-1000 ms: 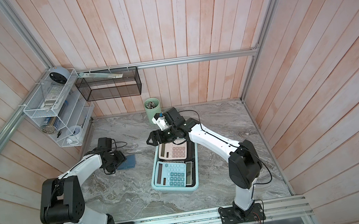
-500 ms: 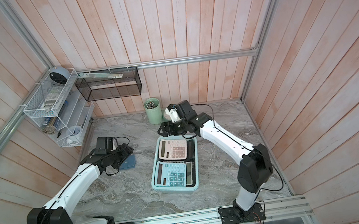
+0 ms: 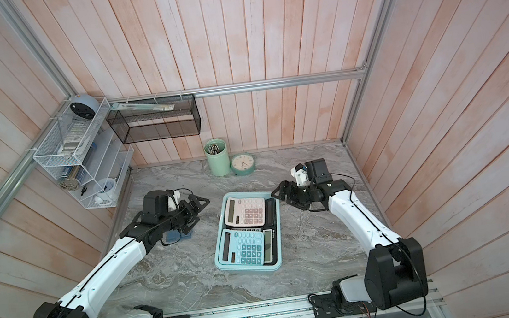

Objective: Put the calculator in the storage box
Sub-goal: Move the distractor to the center of the board, then adjust the storage box at the center of the board.

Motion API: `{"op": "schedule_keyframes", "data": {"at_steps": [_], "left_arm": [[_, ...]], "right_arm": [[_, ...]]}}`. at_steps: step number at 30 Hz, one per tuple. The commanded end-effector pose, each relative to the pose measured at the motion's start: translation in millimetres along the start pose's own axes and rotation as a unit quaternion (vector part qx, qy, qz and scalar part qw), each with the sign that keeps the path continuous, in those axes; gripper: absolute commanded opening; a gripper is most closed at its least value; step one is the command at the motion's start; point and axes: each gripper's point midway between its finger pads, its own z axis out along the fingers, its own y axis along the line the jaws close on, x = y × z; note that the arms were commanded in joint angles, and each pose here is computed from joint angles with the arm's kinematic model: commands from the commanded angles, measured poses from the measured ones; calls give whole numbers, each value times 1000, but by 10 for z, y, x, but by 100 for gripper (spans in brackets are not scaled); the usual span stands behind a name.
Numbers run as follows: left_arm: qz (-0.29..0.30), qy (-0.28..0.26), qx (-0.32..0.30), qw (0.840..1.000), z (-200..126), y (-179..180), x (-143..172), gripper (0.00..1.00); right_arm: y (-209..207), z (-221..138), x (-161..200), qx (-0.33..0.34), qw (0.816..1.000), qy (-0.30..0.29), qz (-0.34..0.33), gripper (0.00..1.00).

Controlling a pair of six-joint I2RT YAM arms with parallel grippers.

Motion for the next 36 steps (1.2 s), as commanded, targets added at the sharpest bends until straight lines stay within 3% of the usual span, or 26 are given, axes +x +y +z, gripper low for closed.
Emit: {"op": "schedule_keyframes", "data": {"at_steps": [1,7,12,14,19,27,33,36], "left_arm": [[-45,47,19,998,81,-110,81,100],[-129,88,53,986,245,-252,144,100],[-147,124,9,981,367,-102,253,100],[-148,145,-6,978,421,-55,331,100],[-138,178,51,973,571,-564,499,100],[-113,230,84,963,892,-1059,854,100],[-115,252,115,954,1054,-1293,1087,100],[-112,239,109,958,1014,-1221,1029,100]], "right_arm": [[201,-80,239,-59,998,32,5,84],[241,-6,541,-62,995,81,11,82],[8,55,695,4,993,114,24,80],[-24,69,688,13,993,115,27,79],[42,101,614,6,992,119,36,76],[-11,-47,470,45,992,103,53,72],[-308,-237,438,83,989,89,89,72],[-286,-222,474,70,988,98,93,72]]}}
